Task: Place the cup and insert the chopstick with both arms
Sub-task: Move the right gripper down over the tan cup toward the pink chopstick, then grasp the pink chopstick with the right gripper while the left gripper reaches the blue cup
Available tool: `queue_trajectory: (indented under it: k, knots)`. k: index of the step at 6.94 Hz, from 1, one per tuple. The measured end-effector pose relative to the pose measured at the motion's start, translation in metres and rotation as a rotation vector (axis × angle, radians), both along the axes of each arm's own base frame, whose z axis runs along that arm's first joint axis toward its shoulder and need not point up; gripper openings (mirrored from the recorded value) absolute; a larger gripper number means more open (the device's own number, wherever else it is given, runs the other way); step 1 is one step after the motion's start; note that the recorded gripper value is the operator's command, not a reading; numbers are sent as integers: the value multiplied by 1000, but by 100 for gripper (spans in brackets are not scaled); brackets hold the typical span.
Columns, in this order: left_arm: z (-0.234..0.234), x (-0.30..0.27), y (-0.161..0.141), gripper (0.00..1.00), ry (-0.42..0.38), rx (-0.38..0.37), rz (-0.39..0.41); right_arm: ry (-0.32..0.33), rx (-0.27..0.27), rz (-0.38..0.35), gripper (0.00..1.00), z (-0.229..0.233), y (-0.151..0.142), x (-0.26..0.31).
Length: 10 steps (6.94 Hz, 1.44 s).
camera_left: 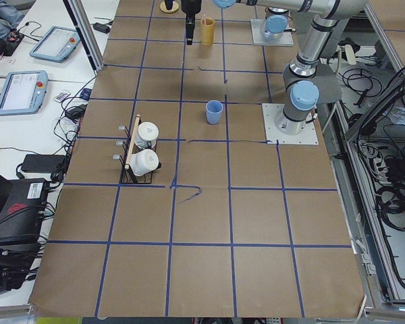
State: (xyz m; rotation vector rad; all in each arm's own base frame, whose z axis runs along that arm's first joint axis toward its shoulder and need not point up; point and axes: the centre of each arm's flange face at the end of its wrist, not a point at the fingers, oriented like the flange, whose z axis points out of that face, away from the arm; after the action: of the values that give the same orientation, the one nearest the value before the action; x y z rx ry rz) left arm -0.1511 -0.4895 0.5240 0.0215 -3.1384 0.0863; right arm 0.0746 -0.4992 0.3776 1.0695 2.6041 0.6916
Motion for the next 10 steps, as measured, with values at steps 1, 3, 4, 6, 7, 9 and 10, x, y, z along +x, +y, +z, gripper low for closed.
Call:
queue_trajectory:
  k: [1,3,4,6,7,9,10]
  knots:
    - [-2,2,0,100,-2,4,-9,-13,30,-45,100,-17,0,2]
    - [-6,10,-1,100,-10,11,-76,-25,83,-126,95,-46,-3,5]
    - [-6,12,-1,100,-9,11,-91,-38,112,-166,89,-55,-5,7]
    - [-15,44,-6,100,-6,25,-126,-39,163,-220,76,-65,-6,9]
    - [-27,73,-7,100,-3,49,-150,-38,176,-228,60,-68,-5,9]
    - [-73,114,0,100,6,91,-155,-39,206,-261,30,-73,-2,11]
    - [-101,134,2,99,10,96,-129,-49,213,-280,26,-74,-2,13]
